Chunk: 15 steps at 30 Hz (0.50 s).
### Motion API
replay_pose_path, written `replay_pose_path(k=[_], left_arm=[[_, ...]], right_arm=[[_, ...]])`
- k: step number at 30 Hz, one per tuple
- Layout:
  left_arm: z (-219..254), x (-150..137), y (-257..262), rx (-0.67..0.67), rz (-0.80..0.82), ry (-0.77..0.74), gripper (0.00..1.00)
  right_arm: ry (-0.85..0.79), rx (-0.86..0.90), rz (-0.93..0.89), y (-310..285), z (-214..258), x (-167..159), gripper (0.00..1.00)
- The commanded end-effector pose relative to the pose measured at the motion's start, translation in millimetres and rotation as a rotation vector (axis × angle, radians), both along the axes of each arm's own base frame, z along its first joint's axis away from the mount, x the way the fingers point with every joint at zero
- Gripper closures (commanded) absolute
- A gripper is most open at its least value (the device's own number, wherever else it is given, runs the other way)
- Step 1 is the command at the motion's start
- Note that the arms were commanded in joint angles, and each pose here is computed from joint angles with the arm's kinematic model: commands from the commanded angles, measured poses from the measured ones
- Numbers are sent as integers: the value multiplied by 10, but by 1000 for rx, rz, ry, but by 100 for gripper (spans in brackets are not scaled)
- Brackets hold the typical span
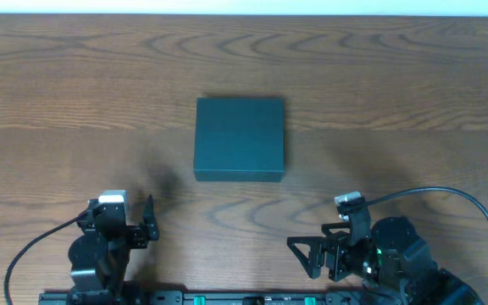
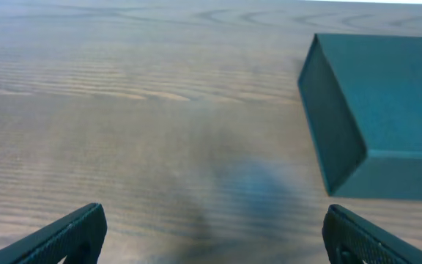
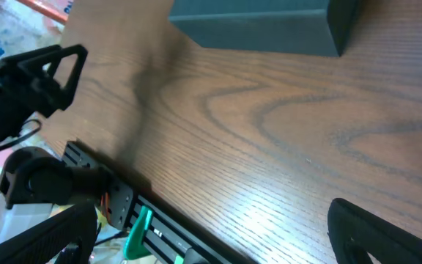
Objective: Pack container
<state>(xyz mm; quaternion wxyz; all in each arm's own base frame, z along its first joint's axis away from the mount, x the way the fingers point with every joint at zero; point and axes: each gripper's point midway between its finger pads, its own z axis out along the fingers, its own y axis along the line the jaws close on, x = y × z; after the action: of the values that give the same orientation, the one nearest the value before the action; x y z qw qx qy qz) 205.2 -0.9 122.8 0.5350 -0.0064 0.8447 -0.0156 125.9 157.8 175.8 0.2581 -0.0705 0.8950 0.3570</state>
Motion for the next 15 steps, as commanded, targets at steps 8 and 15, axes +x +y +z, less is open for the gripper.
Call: replay_pose_path(k=[8,15], left_arm=[[-158,121,34,-14,24,-34,5],[-160,121,33,-13,24,-33,5]], right_arm=[[4,4,-5,0,-7,-8,1],[4,4,-5,0,-7,-8,1]])
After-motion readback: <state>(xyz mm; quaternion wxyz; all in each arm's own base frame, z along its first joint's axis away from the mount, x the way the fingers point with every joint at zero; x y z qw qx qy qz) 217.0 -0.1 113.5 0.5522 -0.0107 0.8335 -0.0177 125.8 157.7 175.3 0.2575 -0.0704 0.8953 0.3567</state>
